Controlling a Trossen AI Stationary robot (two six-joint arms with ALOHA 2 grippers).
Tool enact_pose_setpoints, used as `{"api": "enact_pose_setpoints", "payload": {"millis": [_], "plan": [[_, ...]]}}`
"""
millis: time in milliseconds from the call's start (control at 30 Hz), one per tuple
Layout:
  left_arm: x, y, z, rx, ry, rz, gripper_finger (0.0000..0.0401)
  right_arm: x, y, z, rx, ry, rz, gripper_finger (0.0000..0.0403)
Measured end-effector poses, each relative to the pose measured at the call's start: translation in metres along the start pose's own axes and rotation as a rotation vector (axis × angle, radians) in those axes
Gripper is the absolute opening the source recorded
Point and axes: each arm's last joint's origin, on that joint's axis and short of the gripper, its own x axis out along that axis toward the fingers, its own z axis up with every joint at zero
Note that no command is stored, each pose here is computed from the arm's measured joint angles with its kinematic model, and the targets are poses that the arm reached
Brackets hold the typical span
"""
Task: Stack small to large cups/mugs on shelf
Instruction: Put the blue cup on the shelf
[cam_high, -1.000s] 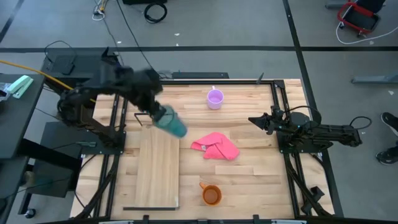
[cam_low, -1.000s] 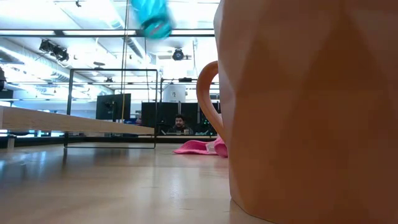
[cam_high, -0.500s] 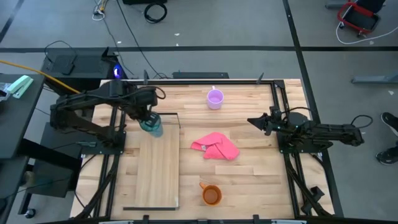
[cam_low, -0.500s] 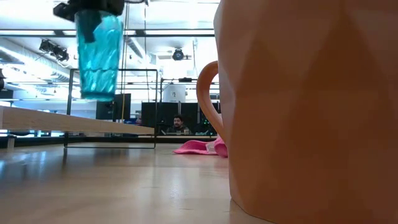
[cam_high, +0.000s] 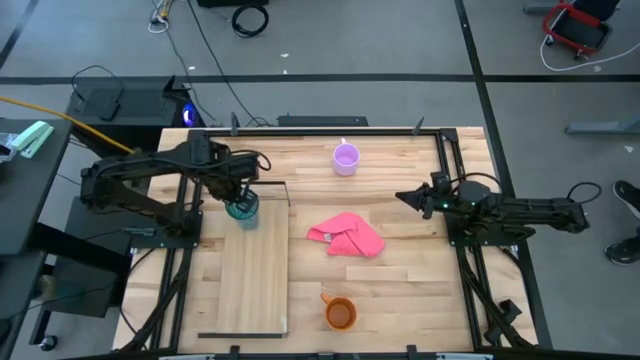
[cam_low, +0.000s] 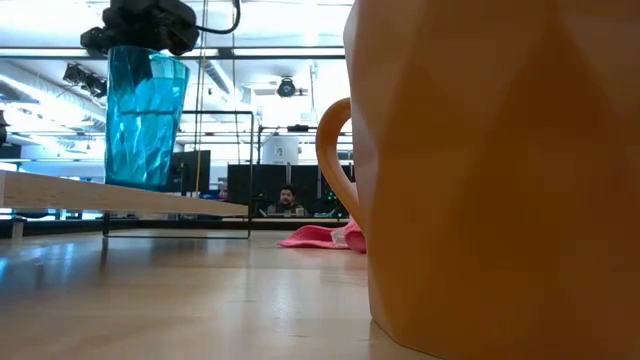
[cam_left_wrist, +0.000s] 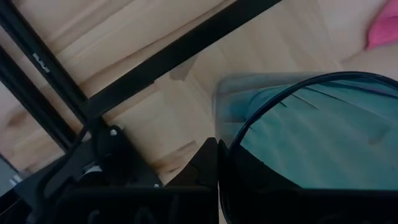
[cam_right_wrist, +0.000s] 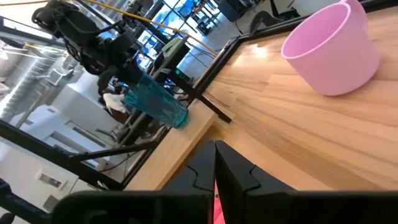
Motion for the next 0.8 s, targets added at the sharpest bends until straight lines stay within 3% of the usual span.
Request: {"api": "enact_pose_setpoints", "payload": {"millis": [800], "plan": [[0.0105, -0.0052, 0.0023, 0.024, 0.001, -0.056, 0.0029, 0.0007, -0.0005, -0.0006, 0.002, 0.006, -0.008, 0.0016]]}}
